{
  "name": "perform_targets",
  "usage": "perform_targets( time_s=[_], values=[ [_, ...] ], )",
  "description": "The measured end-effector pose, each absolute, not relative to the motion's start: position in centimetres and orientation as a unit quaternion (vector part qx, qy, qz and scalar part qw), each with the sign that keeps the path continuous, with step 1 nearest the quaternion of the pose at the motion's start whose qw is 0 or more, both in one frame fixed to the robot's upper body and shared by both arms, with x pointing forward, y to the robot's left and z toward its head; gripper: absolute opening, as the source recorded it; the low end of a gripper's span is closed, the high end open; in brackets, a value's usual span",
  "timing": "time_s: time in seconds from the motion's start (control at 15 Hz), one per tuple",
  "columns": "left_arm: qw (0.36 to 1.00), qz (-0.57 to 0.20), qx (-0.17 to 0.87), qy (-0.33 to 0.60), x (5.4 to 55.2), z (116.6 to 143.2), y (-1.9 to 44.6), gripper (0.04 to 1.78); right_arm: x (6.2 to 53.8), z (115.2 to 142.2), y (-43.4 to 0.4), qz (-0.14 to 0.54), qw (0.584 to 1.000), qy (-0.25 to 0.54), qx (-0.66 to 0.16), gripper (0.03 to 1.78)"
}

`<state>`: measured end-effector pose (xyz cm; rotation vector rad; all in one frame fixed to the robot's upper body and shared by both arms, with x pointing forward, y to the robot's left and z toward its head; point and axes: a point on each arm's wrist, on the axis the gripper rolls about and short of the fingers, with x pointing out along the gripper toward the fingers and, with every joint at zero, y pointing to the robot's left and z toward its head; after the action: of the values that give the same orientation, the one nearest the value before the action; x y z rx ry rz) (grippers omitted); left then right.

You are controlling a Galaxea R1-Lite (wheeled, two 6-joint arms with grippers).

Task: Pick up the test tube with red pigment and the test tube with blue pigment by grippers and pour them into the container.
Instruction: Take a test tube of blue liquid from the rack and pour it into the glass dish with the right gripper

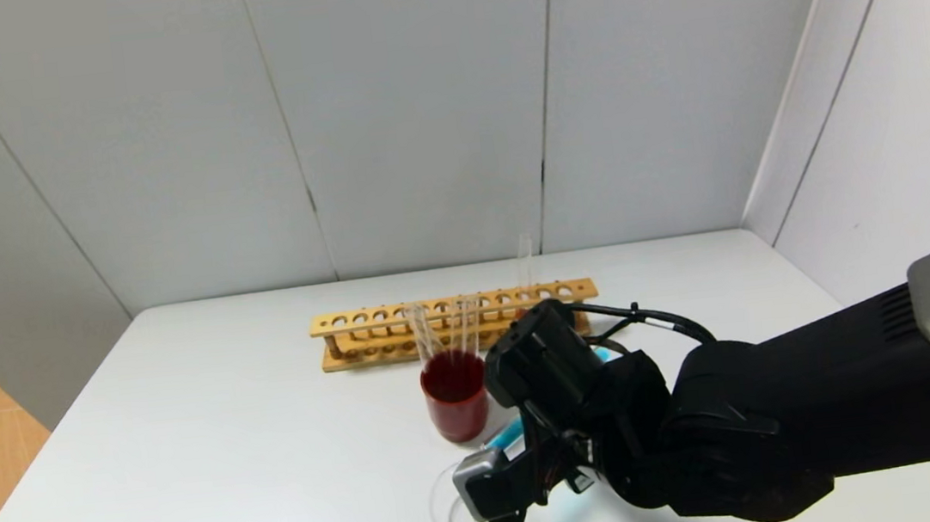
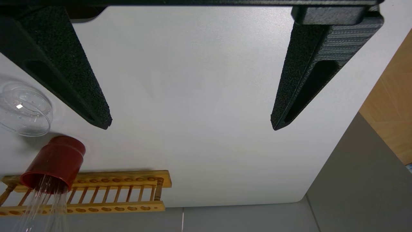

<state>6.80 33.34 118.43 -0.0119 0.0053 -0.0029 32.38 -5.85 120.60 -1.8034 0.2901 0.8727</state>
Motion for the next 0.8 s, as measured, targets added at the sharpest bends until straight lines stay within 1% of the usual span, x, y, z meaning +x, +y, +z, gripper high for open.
perform_targets(
  time_s=[0.4, 0.8],
  values=[
    [1.000, -0.001, -0.006, 0.003, 6.80, 118.43, 33.34, 1.75, 32.45, 120.01, -5.65, 0.365, 0.523, 0.127, -0.760, 0.34],
    [1.000, -0.001, -0.006, 0.003, 6.80, 118.43, 33.34, 1.75, 32.67, 119.94, -5.41, 0.363, 0.506, 0.120, -0.773, 0.34]
  ],
)
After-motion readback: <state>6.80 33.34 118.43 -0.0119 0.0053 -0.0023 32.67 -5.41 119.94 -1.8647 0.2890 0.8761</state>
